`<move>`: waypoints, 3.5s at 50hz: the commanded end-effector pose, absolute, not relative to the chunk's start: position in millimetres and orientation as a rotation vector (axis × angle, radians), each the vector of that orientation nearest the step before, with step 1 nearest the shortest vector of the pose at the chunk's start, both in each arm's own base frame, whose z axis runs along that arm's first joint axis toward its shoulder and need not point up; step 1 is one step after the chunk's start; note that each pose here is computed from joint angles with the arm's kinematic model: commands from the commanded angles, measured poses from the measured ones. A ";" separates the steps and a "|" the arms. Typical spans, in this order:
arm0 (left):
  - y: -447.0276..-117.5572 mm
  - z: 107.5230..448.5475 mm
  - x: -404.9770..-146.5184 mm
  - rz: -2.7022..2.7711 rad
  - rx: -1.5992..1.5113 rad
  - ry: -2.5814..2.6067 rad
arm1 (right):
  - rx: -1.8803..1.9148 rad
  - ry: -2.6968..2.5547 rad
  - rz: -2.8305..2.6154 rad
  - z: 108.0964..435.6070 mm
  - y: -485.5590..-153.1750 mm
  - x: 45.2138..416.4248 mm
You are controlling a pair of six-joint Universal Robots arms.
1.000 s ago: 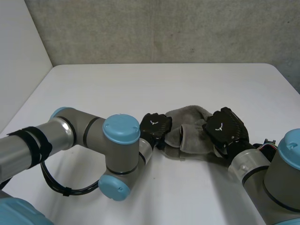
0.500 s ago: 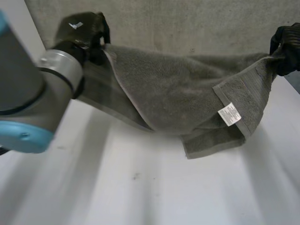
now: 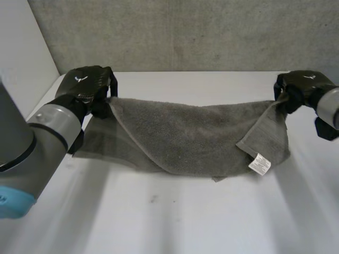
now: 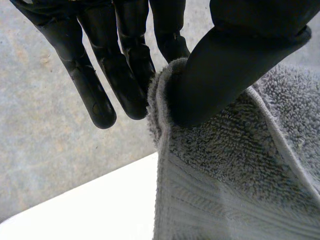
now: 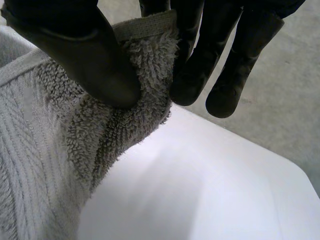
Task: Fold the towel.
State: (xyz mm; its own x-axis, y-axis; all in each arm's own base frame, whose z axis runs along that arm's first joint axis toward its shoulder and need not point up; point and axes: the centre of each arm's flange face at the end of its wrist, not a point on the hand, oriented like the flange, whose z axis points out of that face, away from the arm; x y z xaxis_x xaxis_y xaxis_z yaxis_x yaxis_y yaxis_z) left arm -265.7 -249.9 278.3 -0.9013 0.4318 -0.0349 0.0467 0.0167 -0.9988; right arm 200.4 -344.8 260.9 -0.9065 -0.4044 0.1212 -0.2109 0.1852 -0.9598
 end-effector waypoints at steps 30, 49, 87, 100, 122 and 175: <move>-209.2 391.6 -247.9 2.333 -0.297 -1.533 | -0.446 1.887 -2.062 392.8 -329.5 229.6; -236.4 304.9 -257.3 2.162 -0.379 -1.843 | -0.560 2.117 -1.907 291.1 -397.2 252.1; -289.7 203.7 -243.3 1.997 -0.356 -2.183 | -0.860 2.439 -1.517 207.3 -261.5 226.2; -285.8 206.3 -241.2 2.004 -0.353 -2.177 | -0.915 2.415 -1.475 154.3 -218.7 227.9; -284.0 203.5 -240.5 2.013 -0.351 -2.168 | -0.978 2.355 -1.554 128.0 -204.5 231.4; -283.0 200.9 -240.2 2.009 -0.352 -2.173 | -1.075 2.303 -1.705 119.3 -224.4 234.8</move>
